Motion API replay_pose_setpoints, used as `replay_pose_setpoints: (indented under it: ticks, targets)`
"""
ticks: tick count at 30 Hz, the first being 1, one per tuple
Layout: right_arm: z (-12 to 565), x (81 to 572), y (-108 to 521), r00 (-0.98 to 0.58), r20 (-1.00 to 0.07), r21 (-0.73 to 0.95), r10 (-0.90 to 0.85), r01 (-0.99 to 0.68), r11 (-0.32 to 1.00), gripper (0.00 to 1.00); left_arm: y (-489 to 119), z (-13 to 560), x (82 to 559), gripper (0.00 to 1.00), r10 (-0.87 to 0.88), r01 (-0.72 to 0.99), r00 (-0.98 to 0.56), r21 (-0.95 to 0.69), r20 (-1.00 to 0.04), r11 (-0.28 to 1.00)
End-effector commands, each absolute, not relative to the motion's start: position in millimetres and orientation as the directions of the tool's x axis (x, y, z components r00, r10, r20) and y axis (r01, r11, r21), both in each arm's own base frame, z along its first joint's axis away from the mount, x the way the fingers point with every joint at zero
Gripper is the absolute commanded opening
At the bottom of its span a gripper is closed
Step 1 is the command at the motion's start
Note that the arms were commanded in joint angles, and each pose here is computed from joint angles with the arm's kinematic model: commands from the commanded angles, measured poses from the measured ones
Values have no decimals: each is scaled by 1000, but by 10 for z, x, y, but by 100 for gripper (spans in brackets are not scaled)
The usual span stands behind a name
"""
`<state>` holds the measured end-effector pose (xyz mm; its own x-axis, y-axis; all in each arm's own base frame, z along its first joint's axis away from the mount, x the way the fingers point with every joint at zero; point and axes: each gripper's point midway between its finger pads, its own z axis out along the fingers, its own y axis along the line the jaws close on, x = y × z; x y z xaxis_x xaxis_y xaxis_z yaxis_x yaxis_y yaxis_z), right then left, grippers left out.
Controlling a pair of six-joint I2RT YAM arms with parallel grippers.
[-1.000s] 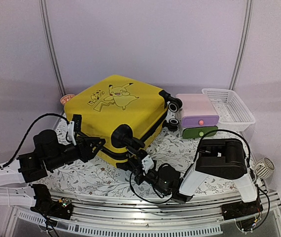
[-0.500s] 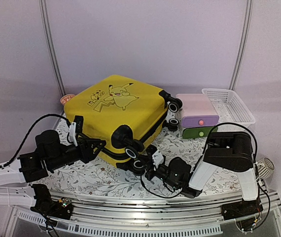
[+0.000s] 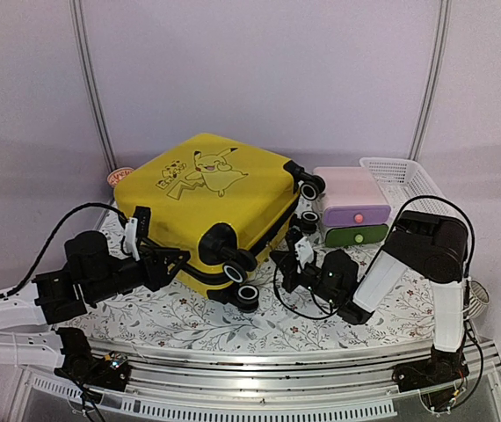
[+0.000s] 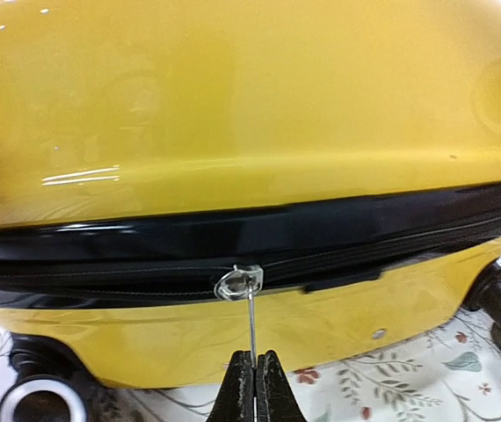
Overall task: Open, take out, and arrange the luggage
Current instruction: Adjust the luggage at the center of the board.
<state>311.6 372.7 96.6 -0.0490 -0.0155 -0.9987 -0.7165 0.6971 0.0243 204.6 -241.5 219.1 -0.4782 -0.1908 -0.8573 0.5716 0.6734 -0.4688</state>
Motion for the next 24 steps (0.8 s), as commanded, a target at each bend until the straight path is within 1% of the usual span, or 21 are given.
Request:
replay_pose_setpoints:
  ticks: [1, 5, 9, 12, 16, 20, 22, 24]
  targets:
    - [975, 3483, 3436, -119, -993, 67, -10, -628, 775, 1, -2433, 2303, 2036, 39, -191, 587, -463, -461, -866, 666]
    - [916, 3728, 3317, -184, -982, 77, -35, -564, 822, 1, -2450, 2286, 2039, 39, -193, 585, -470, -468, -861, 663]
    - [809, 3980, 3098, -270, -963, 107, -21, -451, 886, 1, -2481, 2272, 2036, 39, -194, 587, -481, -478, -855, 653]
    - [797, 4104, 2951, -294, -956, 121, 6, -374, 919, 1, -2499, 2255, 2033, 39, -195, 584, -492, -488, -848, 648]
    - [836, 4168, 2952, -311, -950, 146, 24, -376, 915, 3, -2514, 2209, 2027, 39, -202, 580, -506, -504, -839, 641]
    - [971, 4086, 3031, -274, -962, 137, 10, -449, 883, 23, -2522, 2180, 2027, 39, -203, 575, -514, -510, -833, 640]
    - [1068, 3997, 3050, -244, -970, 133, 11, -492, 860, 35, -2524, 2173, 2031, 39, -202, 575, -514, -509, -834, 641]
    - [1166, 3901, 3045, -214, -977, 123, 9, -526, 841, 50, -2529, 2168, 2029, 39, -200, 576, -515, -509, -834, 639]
